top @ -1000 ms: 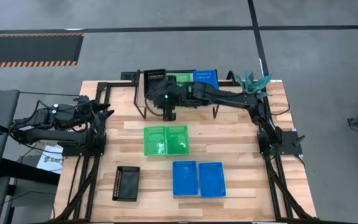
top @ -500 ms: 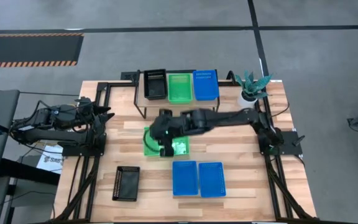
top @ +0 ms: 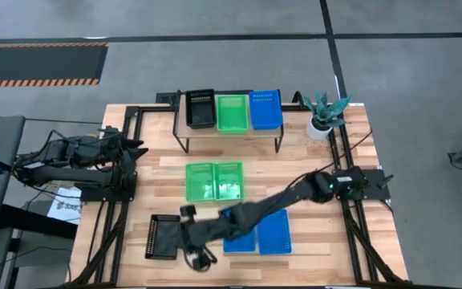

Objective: Stack baskets on shelf by color
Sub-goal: Stack the black bin on the black bin on the shelf

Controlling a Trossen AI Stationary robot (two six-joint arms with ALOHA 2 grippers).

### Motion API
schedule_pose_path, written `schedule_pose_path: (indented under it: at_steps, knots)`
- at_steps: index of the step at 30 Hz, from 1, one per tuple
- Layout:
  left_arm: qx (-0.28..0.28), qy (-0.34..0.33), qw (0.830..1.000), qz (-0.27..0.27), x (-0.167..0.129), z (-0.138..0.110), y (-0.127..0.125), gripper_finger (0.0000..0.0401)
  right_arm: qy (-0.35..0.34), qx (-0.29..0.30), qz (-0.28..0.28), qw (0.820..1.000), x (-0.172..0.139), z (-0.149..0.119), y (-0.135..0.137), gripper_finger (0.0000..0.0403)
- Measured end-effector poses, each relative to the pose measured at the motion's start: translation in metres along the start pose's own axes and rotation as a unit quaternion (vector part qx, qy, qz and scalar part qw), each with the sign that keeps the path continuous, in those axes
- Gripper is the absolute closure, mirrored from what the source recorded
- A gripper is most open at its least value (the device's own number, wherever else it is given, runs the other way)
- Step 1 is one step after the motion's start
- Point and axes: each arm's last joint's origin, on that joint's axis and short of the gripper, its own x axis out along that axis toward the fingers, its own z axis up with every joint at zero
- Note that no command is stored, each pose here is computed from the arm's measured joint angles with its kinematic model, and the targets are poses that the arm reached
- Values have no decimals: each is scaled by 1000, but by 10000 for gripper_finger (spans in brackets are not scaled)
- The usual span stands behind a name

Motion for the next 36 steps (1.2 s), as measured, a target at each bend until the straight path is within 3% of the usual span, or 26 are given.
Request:
schedule_pose_path:
  at_steps: [4,10,15,21,23,29,36]
  knots:
    - [-20,17,1000,12,2,-4,2,208,-26,-18,12,999,31,-23,22,252]
    - [-60,53,996,34,3,-10,5,208,-70,7,13,997,62,-48,34,250]
    - [-89,86,992,36,6,-18,6,208,-66,26,11,997,69,-57,36,255]
    - [-110,147,982,33,31,-43,6,210,-29,41,6,999,80,-76,32,266]
    - [-124,160,979,10,40,-48,3,213,-19,45,5,999,81,-78,31,268]
    - [-115,213,970,22,58,-62,0,233,21,48,7,999,78,-83,33,271]
    - [-87,272,958,27,78,-65,-13,272,19,49,13,999,48,-49,34,272]
